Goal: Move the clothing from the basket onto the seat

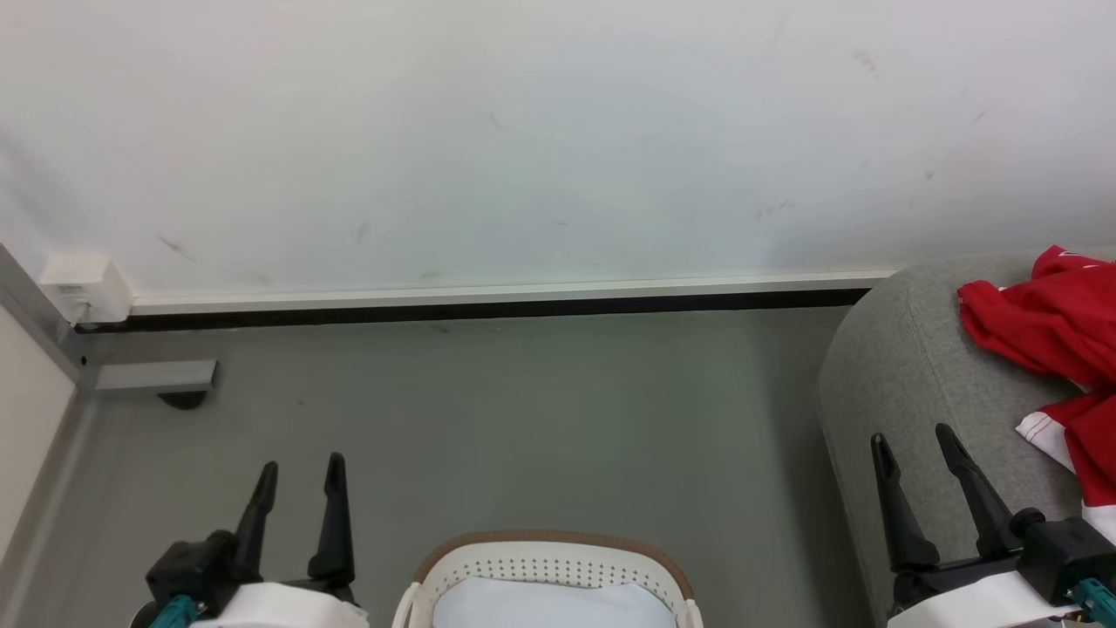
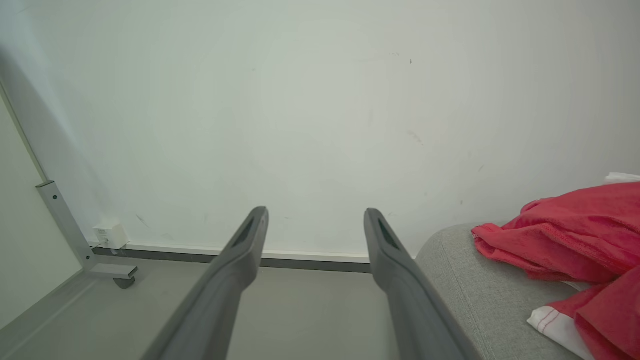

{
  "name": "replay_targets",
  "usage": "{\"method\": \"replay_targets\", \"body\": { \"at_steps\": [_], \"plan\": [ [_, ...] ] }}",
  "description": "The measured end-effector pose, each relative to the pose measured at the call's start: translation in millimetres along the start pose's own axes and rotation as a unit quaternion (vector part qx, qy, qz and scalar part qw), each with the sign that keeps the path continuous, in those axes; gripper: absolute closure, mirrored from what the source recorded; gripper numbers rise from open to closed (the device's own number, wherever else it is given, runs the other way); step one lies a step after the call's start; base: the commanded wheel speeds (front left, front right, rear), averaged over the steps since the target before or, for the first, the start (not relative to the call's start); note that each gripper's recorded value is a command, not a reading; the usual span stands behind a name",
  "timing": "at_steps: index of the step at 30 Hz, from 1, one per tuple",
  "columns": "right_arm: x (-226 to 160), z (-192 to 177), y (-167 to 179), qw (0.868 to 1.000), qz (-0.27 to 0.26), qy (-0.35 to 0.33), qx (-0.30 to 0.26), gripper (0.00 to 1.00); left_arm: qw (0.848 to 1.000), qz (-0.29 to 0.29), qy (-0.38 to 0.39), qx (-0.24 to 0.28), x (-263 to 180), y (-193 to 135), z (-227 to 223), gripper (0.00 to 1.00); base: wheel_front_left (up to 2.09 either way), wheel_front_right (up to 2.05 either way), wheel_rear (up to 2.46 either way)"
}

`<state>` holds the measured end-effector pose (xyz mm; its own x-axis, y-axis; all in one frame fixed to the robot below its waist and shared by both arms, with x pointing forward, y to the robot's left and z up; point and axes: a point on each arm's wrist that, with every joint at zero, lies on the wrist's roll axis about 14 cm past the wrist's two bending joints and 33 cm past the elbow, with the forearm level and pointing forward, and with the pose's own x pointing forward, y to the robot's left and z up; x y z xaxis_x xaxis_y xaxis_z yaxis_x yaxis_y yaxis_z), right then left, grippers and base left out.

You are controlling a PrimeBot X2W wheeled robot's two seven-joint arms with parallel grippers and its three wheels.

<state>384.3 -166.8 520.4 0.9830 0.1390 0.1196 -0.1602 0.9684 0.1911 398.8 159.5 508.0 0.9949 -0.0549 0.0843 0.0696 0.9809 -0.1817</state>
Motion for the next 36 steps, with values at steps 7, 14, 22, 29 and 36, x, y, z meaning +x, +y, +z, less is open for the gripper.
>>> {"method": "replay_targets", "body": {
  "at_steps": [7,14,22,29,36],
  "plan": [
    [0,0,2,1.0,0.001,0.0,0.001,1.0,1.0,-0.004,0.003,-0.004,0,0,-2,1.0,0.0,0.0,0.0],
    [-11,-23,0,0.999,-0.014,0.036,0.033,1.0,0.999,0.013,0.044,-0.029,-10,6,-25,1.0,0.0,0.0,0.0],
    [-11,-23,-10,0.993,-0.04,0.037,0.1,1.0,0.993,0.035,0.053,-0.098,-11,13,-27,1.0,0.0,0.0,0.0],
    [-11,-23,-16,0.985,-0.059,0.038,0.156,1.0,0.985,0.047,0.055,-0.156,-11,17,-26,1.0,0.0,0.0,0.0],
    [-10,-23,-20,0.975,-0.073,0.037,0.207,1.0,0.974,0.058,0.056,-0.211,-12,20,-25,1.0,0.0,0.0,0.0]
  ]
}}
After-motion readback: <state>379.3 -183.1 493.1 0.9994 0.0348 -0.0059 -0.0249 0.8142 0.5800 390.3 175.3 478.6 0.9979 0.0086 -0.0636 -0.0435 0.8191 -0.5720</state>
